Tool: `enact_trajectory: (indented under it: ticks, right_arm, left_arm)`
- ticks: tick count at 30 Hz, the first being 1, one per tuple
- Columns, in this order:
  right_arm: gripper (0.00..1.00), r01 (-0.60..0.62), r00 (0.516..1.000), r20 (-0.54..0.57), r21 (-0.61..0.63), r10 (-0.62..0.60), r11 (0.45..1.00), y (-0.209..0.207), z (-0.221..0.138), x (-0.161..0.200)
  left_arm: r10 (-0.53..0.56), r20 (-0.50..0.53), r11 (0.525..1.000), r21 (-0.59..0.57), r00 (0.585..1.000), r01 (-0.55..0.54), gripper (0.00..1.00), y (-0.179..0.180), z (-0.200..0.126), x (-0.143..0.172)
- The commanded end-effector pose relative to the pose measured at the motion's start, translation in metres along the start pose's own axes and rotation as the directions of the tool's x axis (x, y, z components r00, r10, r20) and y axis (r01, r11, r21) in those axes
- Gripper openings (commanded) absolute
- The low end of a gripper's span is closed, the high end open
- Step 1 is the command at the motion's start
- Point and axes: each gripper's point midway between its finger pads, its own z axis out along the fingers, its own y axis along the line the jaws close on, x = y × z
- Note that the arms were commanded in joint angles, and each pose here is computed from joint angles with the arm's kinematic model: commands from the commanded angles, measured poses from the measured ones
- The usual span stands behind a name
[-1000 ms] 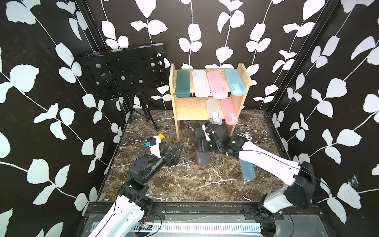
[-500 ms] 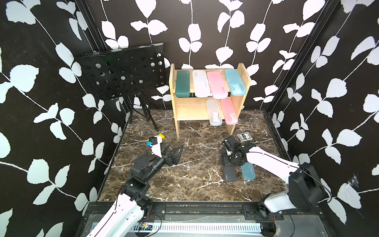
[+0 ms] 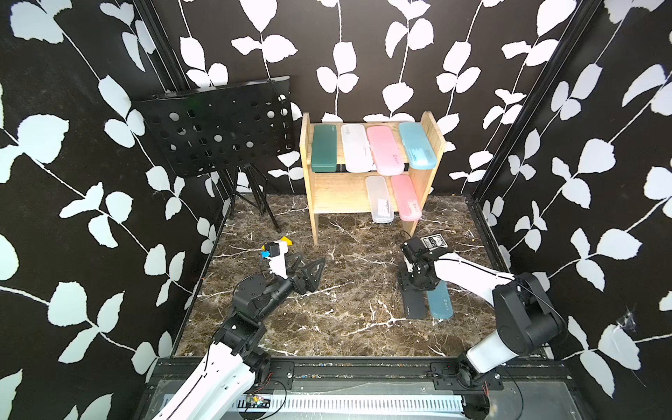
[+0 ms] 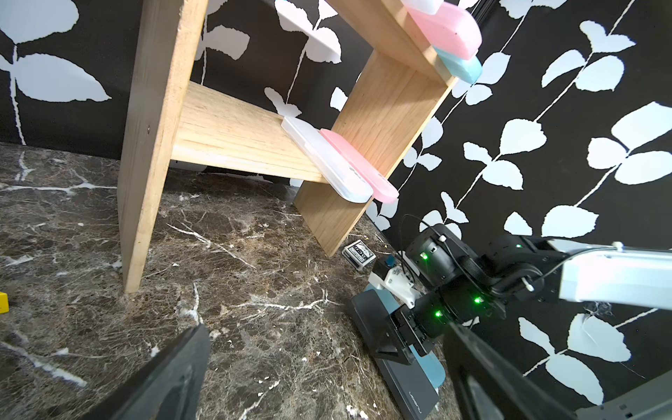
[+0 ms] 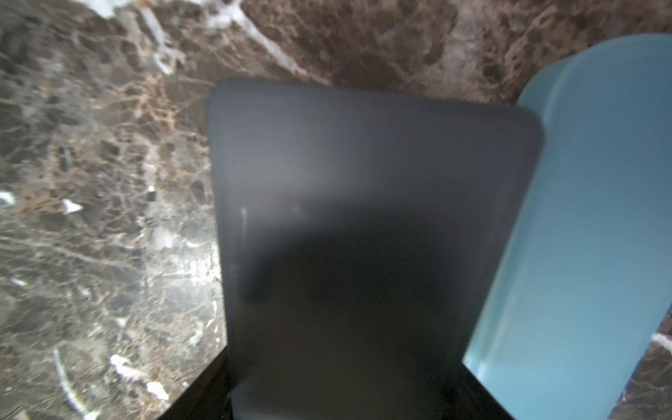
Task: Remove the pencil cases from the shelf
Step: Place the pencil case at the center of the board.
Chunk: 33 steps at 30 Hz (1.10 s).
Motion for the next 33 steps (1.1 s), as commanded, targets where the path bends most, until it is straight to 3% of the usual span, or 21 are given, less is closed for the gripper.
enact_trajectory:
  ticks: [1, 6, 14, 20, 26, 33]
  right_arm:
    - [0.67, 0.022, 1.000, -0.013, 0.007, -0.022, 1.000, -0.002, 0.008, 0.002]
    - [0.73, 0.027, 0.999, -0.026, 0.028, -0.026, 0.999, -0.006, 0.017, 0.002]
    - [0.99, 0.038, 0.999, 0.038, 0.029, -0.039, 0.999, -0.008, 0.008, -0.004]
    - [0.99, 0.031, 0.965, 0.263, -0.052, -0.016, 0.998, 0.007, -0.056, -0.022]
    - [1.00, -0.015, 0.877, 0.478, -0.082, 0.052, 0.997, -0.003, -0.139, -0.030]
    - [0.99, -0.089, 0.829, 0.542, -0.113, 0.137, 0.990, -0.019, -0.188, -0.029]
  left_arm:
    - [-0.002, -0.002, 1.000, 0.003, 1.000, 0.002, 0.99, 0.001, 0.001, 0.003]
    - [-0.002, -0.003, 1.000, 0.004, 1.000, 0.002, 0.99, 0.000, 0.002, 0.002]
    - [0.005, -0.032, 0.999, 0.039, 0.999, -0.004, 0.99, -0.005, 0.003, 0.007]
    - [-0.068, -0.057, 0.996, 0.048, 0.996, 0.071, 0.99, -0.008, 0.017, 0.004]
    - [-0.265, -0.243, 0.953, 0.084, 0.933, 0.292, 0.99, -0.026, 0.069, 0.005]
    - [-0.372, -0.298, 0.893, 0.144, 0.879, 0.427, 0.99, -0.046, 0.126, -0.005]
